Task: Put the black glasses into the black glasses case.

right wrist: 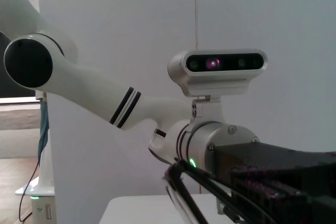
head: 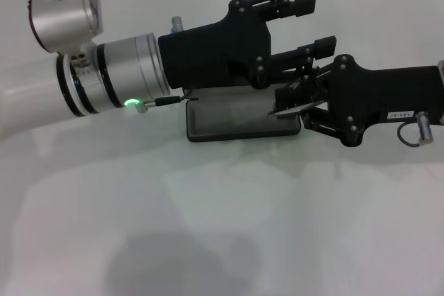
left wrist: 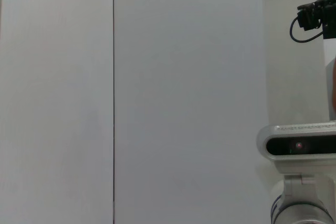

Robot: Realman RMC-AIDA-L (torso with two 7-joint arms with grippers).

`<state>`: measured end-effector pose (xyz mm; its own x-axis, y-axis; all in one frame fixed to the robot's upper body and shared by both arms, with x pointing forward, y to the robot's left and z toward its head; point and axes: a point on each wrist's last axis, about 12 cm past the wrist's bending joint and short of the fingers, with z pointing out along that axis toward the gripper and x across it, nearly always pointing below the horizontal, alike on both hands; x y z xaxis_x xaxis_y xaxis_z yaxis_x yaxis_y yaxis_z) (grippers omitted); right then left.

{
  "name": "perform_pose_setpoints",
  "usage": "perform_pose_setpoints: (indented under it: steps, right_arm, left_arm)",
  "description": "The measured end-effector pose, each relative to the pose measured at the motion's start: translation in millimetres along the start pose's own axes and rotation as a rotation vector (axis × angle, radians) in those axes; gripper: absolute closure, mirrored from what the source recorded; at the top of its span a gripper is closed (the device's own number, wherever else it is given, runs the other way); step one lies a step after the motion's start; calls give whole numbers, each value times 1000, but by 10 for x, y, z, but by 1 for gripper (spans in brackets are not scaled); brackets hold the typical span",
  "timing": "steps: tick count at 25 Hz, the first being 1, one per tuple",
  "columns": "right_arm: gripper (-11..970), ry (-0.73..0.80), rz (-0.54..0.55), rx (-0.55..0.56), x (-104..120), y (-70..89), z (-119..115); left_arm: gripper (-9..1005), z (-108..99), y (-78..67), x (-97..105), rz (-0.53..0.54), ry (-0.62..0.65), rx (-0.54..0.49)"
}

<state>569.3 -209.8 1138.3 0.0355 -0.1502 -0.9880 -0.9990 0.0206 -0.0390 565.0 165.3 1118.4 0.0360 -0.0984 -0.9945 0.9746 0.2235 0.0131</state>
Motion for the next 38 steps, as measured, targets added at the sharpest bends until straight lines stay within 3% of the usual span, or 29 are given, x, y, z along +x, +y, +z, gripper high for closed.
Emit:
perform_pose_setpoints:
  steps: [6,11,15,25,32,38]
  right_arm:
    - [860,23,-4,3,7,-11,-59]
    - [859,126,-27,-12,75,-6,-89]
    - [859,206,-44,76,182,-49,50]
    - [859,333,-42,278,382,-171,486]
    - [858,419,-91,345,464,-95,736]
    - [858,429,-76,371,501,-25,759]
  left_arm:
    - [320,-42,25,-26,2,-36,-37]
    - [321,-257,98,-13,1,-114,-205]
    - [321,-371,123,22,1,-110,-270]
    - [321,-418,122,48,-11,-98,-285]
    - [321,-418,154,52,-30,-84,-296]
    - [322,-413,151,59,-38,-77,-291]
